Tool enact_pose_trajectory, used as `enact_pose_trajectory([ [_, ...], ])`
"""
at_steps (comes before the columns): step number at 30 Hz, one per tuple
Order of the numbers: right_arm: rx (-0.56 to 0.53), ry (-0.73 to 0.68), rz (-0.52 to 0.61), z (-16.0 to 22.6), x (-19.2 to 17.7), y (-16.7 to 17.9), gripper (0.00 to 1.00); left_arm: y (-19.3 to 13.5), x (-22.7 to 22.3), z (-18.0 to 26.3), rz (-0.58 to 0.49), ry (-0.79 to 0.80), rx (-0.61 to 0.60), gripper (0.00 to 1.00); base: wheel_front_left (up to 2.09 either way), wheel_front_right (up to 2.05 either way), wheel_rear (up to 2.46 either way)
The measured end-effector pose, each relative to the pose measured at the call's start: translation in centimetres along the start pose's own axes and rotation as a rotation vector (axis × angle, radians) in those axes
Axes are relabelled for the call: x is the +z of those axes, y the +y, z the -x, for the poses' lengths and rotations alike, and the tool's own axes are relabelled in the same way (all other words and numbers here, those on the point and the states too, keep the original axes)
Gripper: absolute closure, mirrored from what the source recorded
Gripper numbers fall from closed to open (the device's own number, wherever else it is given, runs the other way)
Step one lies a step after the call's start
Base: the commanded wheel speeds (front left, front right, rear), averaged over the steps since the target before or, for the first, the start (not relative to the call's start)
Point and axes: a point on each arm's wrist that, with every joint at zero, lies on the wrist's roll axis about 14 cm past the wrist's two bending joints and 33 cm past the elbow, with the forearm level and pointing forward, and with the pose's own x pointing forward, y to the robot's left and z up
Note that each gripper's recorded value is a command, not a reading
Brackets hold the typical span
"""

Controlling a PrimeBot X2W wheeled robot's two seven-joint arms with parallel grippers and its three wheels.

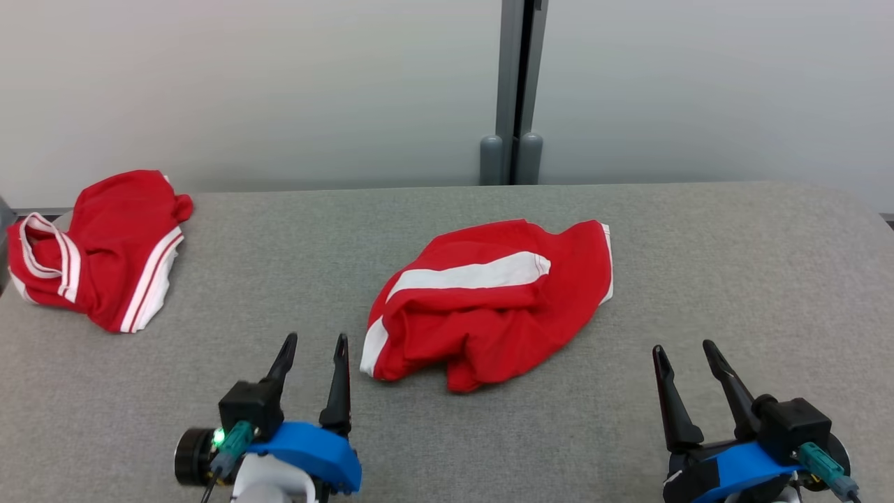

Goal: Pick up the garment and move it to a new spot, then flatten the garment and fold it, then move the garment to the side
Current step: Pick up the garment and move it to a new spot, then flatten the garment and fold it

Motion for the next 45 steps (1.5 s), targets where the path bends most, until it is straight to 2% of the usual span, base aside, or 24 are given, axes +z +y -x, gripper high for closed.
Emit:
enact_pose_trajectory([
  [9,0.045,0.001,-0.020,-0.4,-0.1,1.6,0.00,2.0,-1.7,2.9,0.053,0.024,0.096,0.00,0.00,0.00,0.00],
  [36,0.048,0.040,-0.020,-0.4,-1.3,1.7,0.00,2.5,-1.9,3.4,0.046,0.019,0.112,0.00,0.00,0.00,0.00],
  [39,0.062,0.039,-0.002,-1.2,-1.2,2.0,0.00,2.7,-2.0,3.4,0.049,0.022,0.119,0.00,0.00,0.00,0.00],
  [45,0.087,0.029,0.038,-5.5,-0.3,2.5,0.00,3.3,-1.6,2.9,0.046,0.008,0.134,0.00,0.00,0.00,0.00],
])
